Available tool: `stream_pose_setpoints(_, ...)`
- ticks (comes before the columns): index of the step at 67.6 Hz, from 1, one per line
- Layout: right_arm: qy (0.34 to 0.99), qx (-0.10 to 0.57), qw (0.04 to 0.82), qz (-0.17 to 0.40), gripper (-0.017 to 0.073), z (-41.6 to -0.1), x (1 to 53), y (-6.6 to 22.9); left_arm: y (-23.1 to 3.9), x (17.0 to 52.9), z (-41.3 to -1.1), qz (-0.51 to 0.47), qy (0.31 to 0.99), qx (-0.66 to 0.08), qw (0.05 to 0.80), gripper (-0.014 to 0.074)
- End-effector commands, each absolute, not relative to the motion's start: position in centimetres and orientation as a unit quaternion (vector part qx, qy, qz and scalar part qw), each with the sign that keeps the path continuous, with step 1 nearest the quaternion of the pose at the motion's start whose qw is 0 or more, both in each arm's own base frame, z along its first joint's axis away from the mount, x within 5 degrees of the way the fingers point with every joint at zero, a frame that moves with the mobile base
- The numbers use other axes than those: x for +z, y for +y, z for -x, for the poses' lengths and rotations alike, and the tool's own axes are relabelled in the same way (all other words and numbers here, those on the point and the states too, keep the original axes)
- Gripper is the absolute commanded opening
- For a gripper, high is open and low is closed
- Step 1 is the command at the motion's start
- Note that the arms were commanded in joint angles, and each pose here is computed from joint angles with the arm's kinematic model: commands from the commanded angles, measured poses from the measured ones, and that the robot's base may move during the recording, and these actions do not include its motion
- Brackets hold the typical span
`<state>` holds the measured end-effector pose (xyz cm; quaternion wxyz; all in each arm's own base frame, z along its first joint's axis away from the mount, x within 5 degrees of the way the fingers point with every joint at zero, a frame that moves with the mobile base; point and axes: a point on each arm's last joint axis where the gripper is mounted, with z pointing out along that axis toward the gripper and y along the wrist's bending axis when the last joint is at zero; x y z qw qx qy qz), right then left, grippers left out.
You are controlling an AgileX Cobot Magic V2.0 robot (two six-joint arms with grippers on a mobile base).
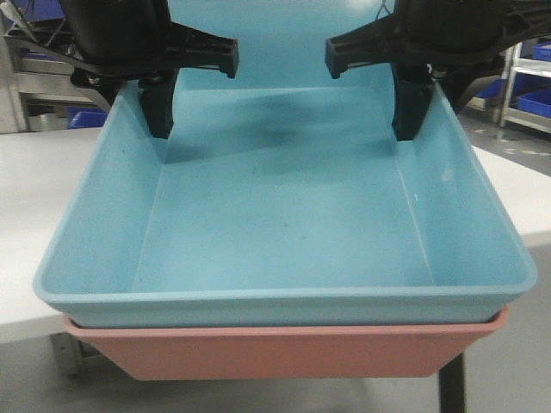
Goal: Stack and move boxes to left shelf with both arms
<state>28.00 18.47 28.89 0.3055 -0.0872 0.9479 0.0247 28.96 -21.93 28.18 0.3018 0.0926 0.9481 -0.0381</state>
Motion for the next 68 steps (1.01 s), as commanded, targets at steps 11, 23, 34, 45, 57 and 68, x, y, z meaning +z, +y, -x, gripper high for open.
stream_pose_setpoints(11, 0.891, 0.161, 0.411, 0.107, 0.0056, -27.80, 33.07, 21.22, -24.96, 32.89, -28.18, -0.119, 0.891, -0.172, 0.403, -0.0003)
stream_pose_setpoints(23, 0.891, 0.161, 0.411, 0.107, 0.0056, -27.80, 33.07, 21.22, -25.02, 32.89, -28.13, -0.120, 0.891, -0.173, 0.403, -0.0003)
stream_pose_setpoints(34, 0.891, 0.161, 0.411, 0.107, 0.0056, -27.80, 33.07, 21.22, -25.02, 32.89, -28.13, -0.120, 0.891, -0.173, 0.403, -0.0003)
stream_pose_setpoints(45, 0.891, 0.161, 0.411, 0.107, 0.0056, -27.80, 33.07, 21.22, -25.02, 32.89, -28.13, -0.120, 0.891, -0.173, 0.403, -0.0003)
stream_pose_setpoints(57, 0.891, 0.161, 0.411, 0.107, 0.0056, -27.80, 33.07, 21.22, -25.02, 32.89, -28.13, -0.120, 0.891, -0.173, 0.403, -0.0003)
stream_pose_setpoints(68, 0.891, 0.161, 0.411, 0.107, 0.0056, -27.80, 33.07, 21.22, -25.02, 32.89, -28.13, -0.120, 0.891, -0.173, 0.403, -0.0003)
